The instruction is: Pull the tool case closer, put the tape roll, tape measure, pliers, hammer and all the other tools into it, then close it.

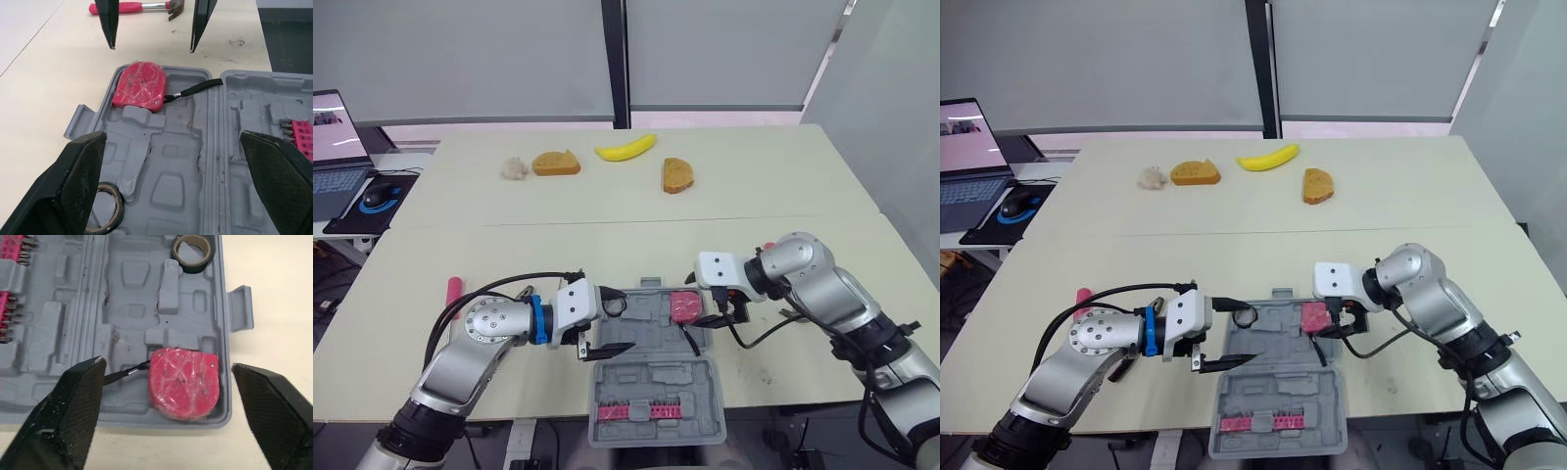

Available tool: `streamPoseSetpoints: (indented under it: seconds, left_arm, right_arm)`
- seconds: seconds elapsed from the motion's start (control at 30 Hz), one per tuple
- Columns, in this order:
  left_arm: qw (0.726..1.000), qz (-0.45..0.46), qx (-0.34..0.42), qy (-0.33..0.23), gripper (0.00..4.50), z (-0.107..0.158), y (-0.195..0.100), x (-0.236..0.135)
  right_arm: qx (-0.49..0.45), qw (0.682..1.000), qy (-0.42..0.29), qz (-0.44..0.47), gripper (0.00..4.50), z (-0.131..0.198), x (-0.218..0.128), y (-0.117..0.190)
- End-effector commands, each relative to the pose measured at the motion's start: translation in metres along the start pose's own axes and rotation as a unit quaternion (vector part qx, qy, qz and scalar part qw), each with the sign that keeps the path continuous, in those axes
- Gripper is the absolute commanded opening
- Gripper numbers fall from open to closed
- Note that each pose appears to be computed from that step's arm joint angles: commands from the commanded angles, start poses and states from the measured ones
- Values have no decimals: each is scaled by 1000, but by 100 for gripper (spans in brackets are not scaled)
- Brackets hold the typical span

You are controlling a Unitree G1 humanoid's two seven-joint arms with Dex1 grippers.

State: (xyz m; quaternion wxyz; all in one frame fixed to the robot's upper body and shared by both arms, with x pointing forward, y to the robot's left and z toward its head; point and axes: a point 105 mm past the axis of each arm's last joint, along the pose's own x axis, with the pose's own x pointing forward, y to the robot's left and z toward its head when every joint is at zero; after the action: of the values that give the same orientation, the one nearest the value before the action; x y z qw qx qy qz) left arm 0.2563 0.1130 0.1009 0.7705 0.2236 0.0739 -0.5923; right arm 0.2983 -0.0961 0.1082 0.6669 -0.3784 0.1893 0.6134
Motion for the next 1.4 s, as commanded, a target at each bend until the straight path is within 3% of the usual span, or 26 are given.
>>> streamPoseSetpoints:
  seconds: [0.03,0.33,0.8,1.2,1.4]
  left_arm:
    - [1000,8,15,-24,450,13,5,-3]
    - [1000,1,22,-23,450,15,6,-4]
    - [999,-3,29,-13,450,18,10,-10]
    - [1000,-7,30,-6,450,20,8,-15]
    - [1000,-2,27,0,450,19,8,-20]
  right_arm:
    - [-18,999,-24,-28,293,7,-6,-3]
    - [0,997,-47,-53,101,-2,4,-2]
    - [31,988,-122,-89,101,-32,28,-10]
    - [119,990,-60,-39,101,-84,62,9]
    - [131,990,-43,-23,101,-91,73,14]
